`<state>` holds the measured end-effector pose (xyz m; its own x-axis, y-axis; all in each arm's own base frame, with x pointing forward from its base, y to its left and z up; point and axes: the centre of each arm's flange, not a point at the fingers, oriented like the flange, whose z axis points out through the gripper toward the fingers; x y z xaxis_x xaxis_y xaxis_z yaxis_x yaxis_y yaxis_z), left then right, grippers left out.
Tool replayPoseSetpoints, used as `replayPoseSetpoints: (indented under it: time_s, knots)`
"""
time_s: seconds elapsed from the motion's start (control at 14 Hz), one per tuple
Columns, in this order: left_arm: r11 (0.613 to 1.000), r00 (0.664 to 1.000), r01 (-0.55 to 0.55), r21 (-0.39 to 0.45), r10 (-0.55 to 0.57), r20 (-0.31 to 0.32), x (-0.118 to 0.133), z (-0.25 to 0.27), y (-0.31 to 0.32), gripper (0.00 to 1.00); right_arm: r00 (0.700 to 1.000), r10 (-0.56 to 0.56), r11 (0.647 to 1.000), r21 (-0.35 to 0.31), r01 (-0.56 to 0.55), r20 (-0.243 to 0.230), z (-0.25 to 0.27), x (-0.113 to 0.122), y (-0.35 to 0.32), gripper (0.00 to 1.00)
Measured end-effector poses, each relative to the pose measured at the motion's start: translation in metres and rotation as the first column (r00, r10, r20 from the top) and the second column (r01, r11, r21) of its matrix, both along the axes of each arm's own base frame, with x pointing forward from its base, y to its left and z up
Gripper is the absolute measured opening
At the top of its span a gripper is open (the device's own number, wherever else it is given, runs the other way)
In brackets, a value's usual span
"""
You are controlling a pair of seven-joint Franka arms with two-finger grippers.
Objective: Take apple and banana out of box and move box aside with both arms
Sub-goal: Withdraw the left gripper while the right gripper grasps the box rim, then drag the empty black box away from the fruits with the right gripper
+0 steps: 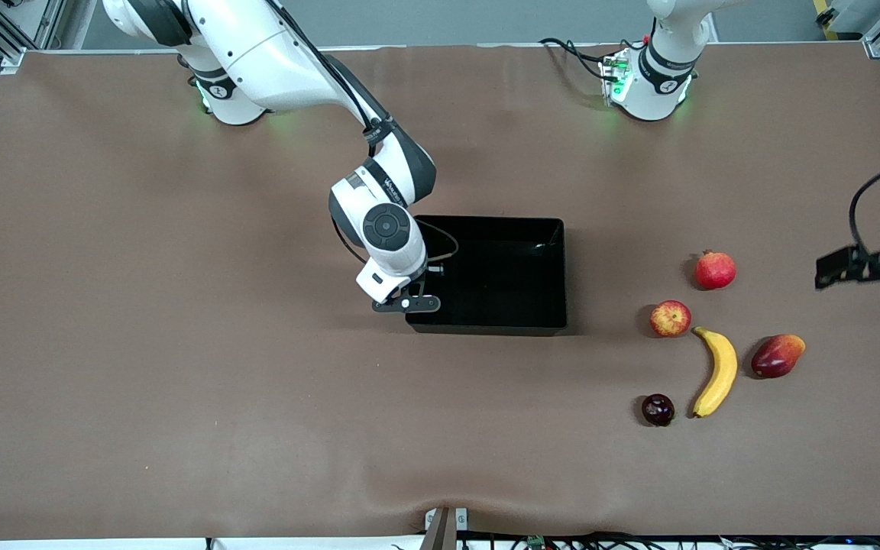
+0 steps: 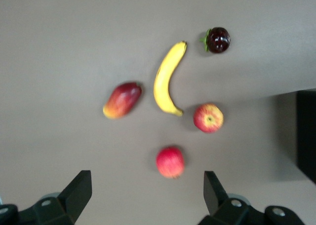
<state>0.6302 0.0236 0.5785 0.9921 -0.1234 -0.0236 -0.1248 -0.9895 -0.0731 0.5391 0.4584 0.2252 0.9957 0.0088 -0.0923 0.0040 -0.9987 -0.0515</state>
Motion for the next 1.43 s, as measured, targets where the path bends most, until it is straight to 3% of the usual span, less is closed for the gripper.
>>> replayPoseSetpoints:
  time_s: [0.22,0.43,0.72,0.93,1.08,1.43]
  knots:
    - [0.996,0.996,-0.086,-0.013,0.086,-0.007,-0.029,0.038,-0.017,1.0,1.0,-0.025,1.0,0.001,0.025,0.012,0.005,0.006,-0.003,0.03]
    - [0.994,0.994,-0.107,-0.023,0.106,-0.021,-0.041,0.05,-0.016,1.0,0.998,-0.054,0.998,0.015,0.054,0.037,0.025,0.019,-0.014,0.03]
    - [0.993,0.993,-0.114,-0.021,0.114,-0.002,-0.05,0.064,-0.015,1.0,0.987,-0.148,0.989,0.04,0.146,0.065,0.093,0.059,-0.07,0.03]
    - [0.993,0.992,-0.118,-0.009,0.118,0.032,-0.068,0.091,-0.018,1.0,0.978,-0.203,0.979,0.032,0.202,0.051,0.139,0.078,-0.122,0.03]
    - [0.992,0.992,-0.127,-0.007,0.128,0.022,-0.084,0.106,-0.023,1.0,0.979,-0.202,0.979,0.019,0.202,0.037,0.155,0.09,-0.162,0.03]
    - [0.986,0.986,-0.164,-0.035,0.164,-0.001,-0.109,0.114,-0.043,1.0,0.98,-0.2,0.98,-0.008,0.2,-0.017,0.148,0.103,-0.273,0.03]
